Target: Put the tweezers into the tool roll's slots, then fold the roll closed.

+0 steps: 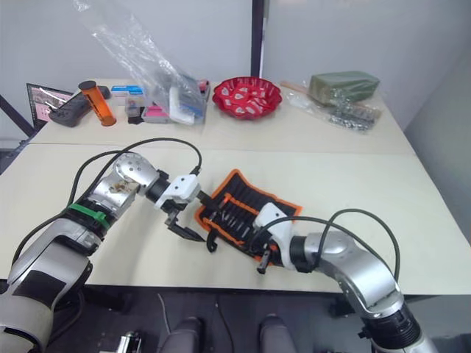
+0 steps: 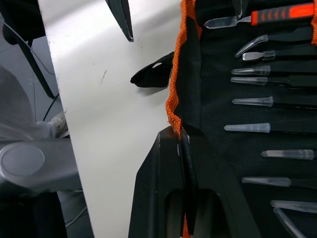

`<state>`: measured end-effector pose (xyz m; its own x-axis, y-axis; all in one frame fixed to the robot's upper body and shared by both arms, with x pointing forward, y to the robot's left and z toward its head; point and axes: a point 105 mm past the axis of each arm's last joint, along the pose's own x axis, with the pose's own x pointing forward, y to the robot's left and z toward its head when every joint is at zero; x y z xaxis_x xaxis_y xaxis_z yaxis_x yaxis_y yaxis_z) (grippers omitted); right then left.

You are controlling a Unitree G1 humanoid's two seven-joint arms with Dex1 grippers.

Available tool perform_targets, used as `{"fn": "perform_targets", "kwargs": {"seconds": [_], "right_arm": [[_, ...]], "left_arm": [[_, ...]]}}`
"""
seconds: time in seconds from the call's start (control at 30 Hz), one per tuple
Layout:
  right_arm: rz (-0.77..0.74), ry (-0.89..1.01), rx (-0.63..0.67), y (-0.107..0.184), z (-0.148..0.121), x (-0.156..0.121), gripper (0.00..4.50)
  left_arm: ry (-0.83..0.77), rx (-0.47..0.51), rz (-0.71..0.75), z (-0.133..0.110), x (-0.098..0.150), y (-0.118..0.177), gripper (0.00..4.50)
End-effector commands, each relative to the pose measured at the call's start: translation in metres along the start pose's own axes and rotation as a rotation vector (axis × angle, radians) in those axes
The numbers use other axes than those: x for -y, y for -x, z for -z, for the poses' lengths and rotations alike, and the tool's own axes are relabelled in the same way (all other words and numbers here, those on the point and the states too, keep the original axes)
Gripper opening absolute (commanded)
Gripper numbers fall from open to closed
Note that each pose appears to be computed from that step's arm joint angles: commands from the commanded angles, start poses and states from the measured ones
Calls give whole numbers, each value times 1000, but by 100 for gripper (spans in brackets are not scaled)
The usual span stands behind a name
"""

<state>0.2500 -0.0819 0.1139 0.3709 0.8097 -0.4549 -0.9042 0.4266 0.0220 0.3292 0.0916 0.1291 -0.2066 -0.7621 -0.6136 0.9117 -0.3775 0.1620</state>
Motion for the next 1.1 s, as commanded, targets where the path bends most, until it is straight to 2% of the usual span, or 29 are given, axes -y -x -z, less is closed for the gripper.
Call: {"fn": "perform_targets", "kwargs": {"seconds": [0.03, 0.27, 0.37, 0.57, 0.6, 0.67, 0.73, 0.83, 1.07, 1.1], "right_arm": [[19, 18, 33, 11, -10, 3, 3], [47, 13, 28, 14, -9, 7, 3], [61, 10, 34, 16, -10, 7, 0], [84, 26, 21, 20, -7, 8, 0], [86, 28, 20, 21, -7, 8, 0], [89, 30, 16, 22, -6, 7, 0], [91, 32, 11, 23, -4, 6, 0], [114, 32, 28, 25, -5, 8, 0], [136, 23, 68, 36, -8, 4, 216], [125, 17, 65, 38, -6, 1, 216]], "left_arm": [[-47, 1, 0, -5, -4, -4, 450], [-72, 35, -9, -10, -8, -10, 450], [-61, 47, -11, -11, -8, -10, 368], [-39, 45, -16, -8, -8, -9, 164], [-36, 50, -18, -8, -9, -9, 143], [-25, 61, -23, -9, -10, -9, 61], [-17, 70, -28, -11, -11, -9, 6], [-1, 85, -34, -13, -12, -9, 6], [28, 98, -37, -12, -11, -10, 0], [31, 100, -38, -11, -11, -10, 0]]}}
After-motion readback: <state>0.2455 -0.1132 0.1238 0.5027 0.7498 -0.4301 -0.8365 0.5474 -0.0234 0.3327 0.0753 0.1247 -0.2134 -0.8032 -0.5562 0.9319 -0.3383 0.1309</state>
